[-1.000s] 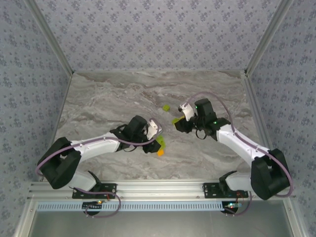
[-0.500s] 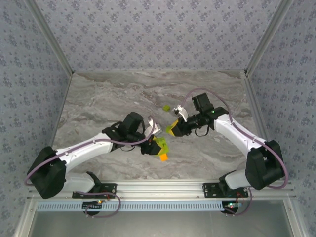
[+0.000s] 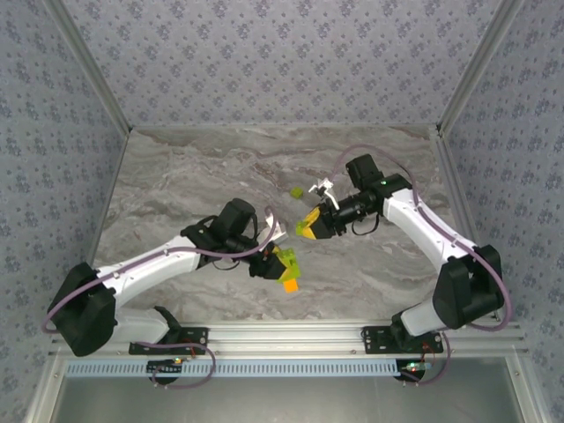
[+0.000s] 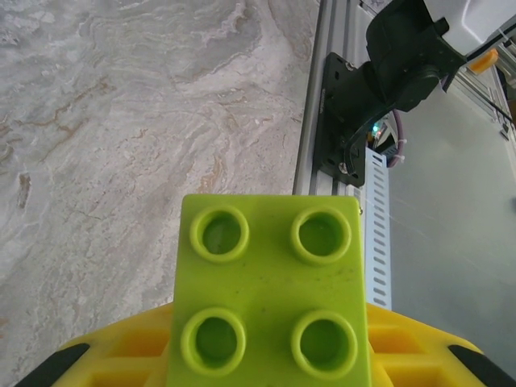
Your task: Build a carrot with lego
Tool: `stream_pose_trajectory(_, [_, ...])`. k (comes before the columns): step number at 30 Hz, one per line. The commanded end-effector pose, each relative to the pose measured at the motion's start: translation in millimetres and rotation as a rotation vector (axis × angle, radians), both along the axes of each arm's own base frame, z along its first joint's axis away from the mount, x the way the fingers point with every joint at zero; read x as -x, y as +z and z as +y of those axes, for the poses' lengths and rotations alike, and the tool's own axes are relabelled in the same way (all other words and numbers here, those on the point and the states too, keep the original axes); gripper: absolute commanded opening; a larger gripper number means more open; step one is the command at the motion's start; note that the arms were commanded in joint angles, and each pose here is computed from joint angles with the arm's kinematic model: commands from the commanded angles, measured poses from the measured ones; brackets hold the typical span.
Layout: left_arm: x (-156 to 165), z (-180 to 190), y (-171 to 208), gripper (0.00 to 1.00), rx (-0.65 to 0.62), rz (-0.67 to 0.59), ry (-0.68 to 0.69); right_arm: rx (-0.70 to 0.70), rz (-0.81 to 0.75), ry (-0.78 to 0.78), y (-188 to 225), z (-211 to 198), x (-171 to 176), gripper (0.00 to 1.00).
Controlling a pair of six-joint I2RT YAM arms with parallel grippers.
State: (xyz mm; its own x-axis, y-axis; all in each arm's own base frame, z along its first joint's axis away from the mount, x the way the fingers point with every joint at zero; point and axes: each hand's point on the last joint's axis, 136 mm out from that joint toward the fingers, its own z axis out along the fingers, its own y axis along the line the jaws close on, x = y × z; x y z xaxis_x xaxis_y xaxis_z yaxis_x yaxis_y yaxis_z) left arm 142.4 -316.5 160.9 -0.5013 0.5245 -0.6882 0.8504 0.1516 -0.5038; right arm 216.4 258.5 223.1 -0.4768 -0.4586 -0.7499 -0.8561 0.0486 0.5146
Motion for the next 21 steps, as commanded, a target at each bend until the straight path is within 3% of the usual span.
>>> stream_pose_trajectory(1, [-6.0, -5.9, 6.9, 0.17, 0.022, 0.002, -0.034, -0.004, 0.032, 0.058, 4.8, 6.6, 9.6, 0.18])
stream_pose_trajectory(21, [-16.1, -5.5, 13.4, 0.16, 0.035, -0.018, -0.034, 0.077, 0.12, 0.159, -12.9, 19.5, 16.5, 0.18])
